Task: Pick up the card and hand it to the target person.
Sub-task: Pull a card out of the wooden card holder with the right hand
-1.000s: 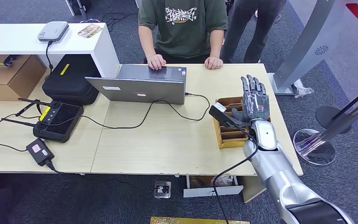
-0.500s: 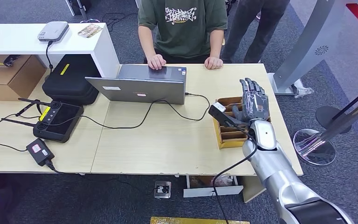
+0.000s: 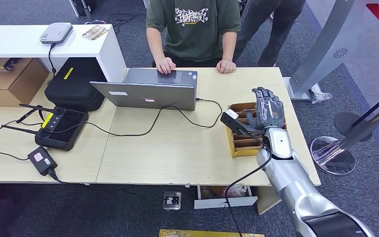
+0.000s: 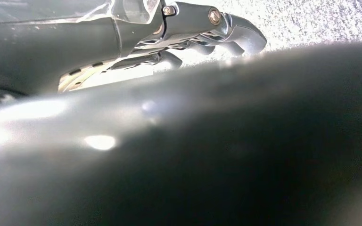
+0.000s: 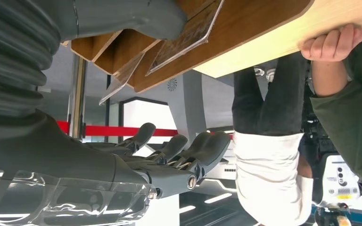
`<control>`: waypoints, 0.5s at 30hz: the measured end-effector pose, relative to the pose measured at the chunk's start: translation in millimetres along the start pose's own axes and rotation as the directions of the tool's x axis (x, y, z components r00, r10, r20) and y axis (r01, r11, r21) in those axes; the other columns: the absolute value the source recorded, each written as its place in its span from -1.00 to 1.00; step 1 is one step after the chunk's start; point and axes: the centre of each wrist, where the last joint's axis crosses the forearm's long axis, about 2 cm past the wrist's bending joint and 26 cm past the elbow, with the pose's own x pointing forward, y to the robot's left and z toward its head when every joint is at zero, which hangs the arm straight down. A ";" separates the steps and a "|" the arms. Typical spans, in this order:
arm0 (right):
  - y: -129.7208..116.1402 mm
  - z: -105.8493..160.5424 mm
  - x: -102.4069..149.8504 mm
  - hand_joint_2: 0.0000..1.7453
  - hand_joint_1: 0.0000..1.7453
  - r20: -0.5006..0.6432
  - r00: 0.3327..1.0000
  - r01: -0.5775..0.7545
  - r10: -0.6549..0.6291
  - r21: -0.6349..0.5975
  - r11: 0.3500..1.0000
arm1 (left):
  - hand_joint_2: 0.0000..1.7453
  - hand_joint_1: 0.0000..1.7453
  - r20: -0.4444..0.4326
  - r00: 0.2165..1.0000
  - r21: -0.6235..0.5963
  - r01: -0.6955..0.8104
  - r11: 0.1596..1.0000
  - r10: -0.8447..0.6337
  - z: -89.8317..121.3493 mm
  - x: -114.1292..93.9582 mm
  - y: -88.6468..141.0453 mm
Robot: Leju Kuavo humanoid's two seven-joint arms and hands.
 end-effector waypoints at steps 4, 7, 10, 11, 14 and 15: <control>1.5 1.6 0.1 1.00 0.00 -0.001 1.000 0.001 -0.001 0.004 1.000 | -1.00 -1.00 -0.001 1.000 -0.001 0.000 1.000 0.000 0.0 -1.2 -0.4; 2.0 2.2 0.1 1.00 0.06 -0.002 1.000 0.001 -0.001 0.006 1.000 | -1.00 -1.00 -0.001 1.000 -0.001 0.000 1.000 0.000 0.0 -1.5 -0.6; 2.2 2.3 0.1 1.00 0.09 -0.006 1.000 0.001 -0.001 0.010 1.000 | -1.00 -1.00 -0.002 1.000 -0.001 0.000 1.000 0.000 0.0 -1.5 -0.6; 2.2 2.3 0.0 1.00 0.08 -0.007 1.000 0.001 -0.001 0.010 1.000 | -1.00 -1.00 -0.002 1.000 -0.001 0.000 1.000 0.000 0.0 -1.5 -0.6; 2.5 2.6 -0.3 1.00 0.04 -0.010 1.000 0.001 -0.001 0.011 1.000 | -1.00 -1.00 -0.002 1.000 -0.001 0.001 1.000 -0.001 0.0 -1.5 -0.6; 2.6 2.8 -0.5 1.00 0.05 -0.011 1.000 0.001 0.000 0.012 1.000 | -1.00 -1.00 -0.002 1.000 -0.001 0.001 1.000 -0.001 0.0 -1.5 -0.6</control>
